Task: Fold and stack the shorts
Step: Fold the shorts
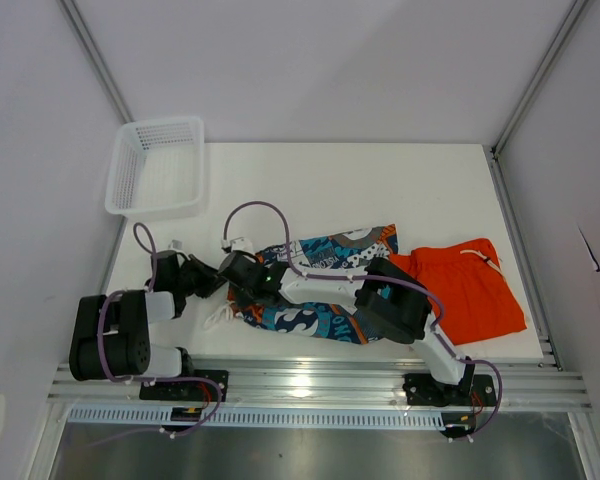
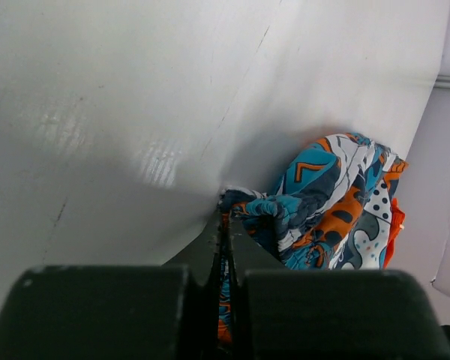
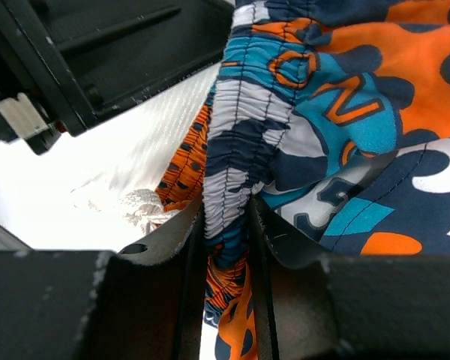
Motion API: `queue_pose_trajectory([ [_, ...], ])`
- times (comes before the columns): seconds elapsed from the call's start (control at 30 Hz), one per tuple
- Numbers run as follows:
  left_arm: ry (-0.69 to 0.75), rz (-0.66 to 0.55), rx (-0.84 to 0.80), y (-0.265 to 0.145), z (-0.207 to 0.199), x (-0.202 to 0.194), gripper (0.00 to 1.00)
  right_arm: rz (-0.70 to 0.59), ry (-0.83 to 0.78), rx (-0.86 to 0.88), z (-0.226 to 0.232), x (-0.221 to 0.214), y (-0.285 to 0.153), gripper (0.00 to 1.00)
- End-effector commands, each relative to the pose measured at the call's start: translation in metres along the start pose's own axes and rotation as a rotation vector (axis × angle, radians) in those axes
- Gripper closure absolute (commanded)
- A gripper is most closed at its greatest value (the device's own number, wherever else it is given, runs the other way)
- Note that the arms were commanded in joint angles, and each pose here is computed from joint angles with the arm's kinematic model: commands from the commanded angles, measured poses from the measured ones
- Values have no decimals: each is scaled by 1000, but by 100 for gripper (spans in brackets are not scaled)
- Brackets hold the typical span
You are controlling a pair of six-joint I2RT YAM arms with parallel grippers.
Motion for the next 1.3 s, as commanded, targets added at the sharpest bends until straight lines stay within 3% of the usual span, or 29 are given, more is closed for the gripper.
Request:
queue_pose_trajectory([
  [0.0, 23, -12, -5, 5, -6, 5, 99, -87, 56, 41, 7, 24, -22, 73],
  [0.03, 23, -15, -3, 4, -7, 6, 94, -78, 66, 25, 3, 22, -21, 73],
  [0.07, 25, -16, -5, 4, -8, 6, 80, -74, 81, 12, -1, 21, -20, 74],
  [0.2, 40, -31, -25, 0, -10, 5, 66, -63, 152, -38, -16, 16, -17, 79],
  [0.37, 46, -58, -22, -5, -8, 4, 66, -88, 204, -76, -26, 14, -18, 84],
  [0.6, 54, -27, -7, 1, -8, 5, 75, -128, 199, -52, -22, 16, -21, 89],
  [0.73, 72, 10, 2, 8, -11, 3, 65, -130, 192, -44, -20, 16, -20, 89],
  [0.93, 99, 37, 42, 15, -14, -1, 60, -142, 186, -25, -17, 19, -21, 89],
  [1.27, 129, 55, 91, 26, -21, 2, 69, -154, 179, -1, -13, 22, -24, 89],
])
Point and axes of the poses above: each gripper's point midway between its finger pads, its own y axis out along the fingers, its own z axis along the line the jaws close on, x = y × z, the point moved 7 cm from there along -y, back along the fingers, and after that the axes turned 10 degrees about -y, right-handed, at the moved point
